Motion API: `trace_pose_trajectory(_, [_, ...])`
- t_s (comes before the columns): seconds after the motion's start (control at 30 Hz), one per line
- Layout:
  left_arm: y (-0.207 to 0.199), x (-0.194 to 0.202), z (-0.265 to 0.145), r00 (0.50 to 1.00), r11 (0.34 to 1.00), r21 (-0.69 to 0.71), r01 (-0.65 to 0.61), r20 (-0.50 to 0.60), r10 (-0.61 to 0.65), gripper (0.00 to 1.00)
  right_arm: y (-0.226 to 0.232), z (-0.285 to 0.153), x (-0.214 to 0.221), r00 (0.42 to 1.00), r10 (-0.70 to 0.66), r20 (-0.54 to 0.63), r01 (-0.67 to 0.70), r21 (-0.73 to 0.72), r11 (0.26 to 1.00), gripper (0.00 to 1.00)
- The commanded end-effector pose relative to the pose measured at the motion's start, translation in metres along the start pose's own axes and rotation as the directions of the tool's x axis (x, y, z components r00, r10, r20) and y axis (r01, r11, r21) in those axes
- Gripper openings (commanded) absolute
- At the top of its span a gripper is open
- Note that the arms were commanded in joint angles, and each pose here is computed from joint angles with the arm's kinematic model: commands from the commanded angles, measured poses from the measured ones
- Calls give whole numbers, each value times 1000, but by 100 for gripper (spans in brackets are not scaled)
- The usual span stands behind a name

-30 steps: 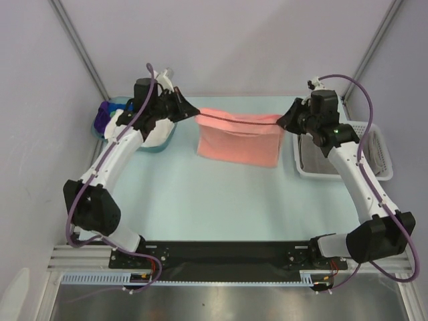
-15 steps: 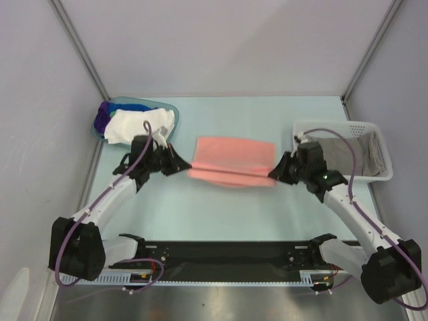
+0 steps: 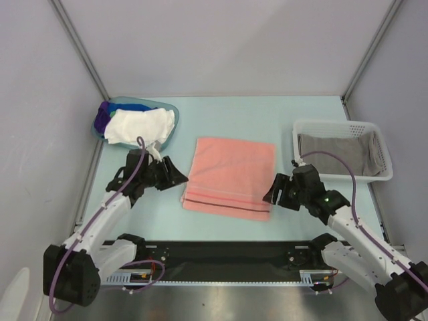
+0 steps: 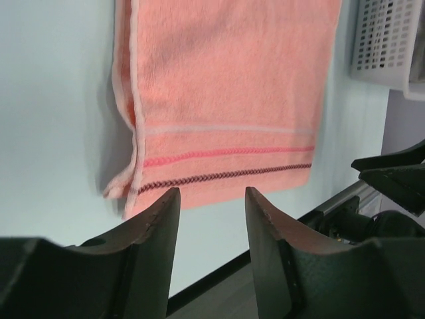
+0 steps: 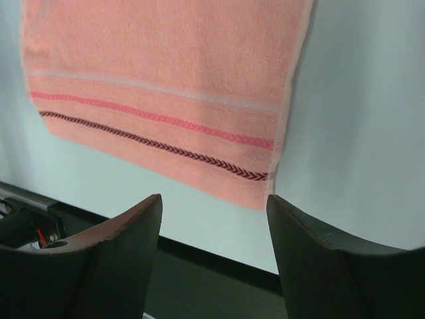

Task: Fold and stack the towels
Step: Fold the towel

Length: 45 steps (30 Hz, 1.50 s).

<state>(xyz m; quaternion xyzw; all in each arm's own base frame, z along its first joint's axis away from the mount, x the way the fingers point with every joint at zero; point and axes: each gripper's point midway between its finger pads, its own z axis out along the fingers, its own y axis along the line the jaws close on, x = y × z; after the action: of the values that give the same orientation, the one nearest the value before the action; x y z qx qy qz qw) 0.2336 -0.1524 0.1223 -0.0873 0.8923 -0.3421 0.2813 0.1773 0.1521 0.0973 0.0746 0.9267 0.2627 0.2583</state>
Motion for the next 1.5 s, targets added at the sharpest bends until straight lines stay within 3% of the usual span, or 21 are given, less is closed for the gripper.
trace_pose_trajectory(0.0, [-14,-46,6,994,998,-15,-60,91,61,48,19,-2,-48,991,-18,134,15,19,1000,70])
trace_pose_trajectory(0.1, [-12,-82,31,988,994,-67,-92,116,99,45,22,10,-93,971,-46,234,25,94,995,60])
trace_pose_trajectory(0.17, [-6,-97,46,987,988,-113,-105,110,117,43,20,29,-108,975,-54,215,23,144,989,57])
trace_pose_trajectory(0.57, [4,-160,139,977,951,-226,-211,-11,214,44,-5,75,-192,950,-122,289,17,341,940,57])
trace_pose_trajectory(0.9, [26,-170,181,958,903,-319,-287,-85,275,41,-25,112,-221,959,-135,249,11,444,896,56])
trace_pose_trajectory(1.47, [21,-169,215,957,923,-254,-291,-91,276,38,-47,130,-224,966,-141,216,10,516,857,58])
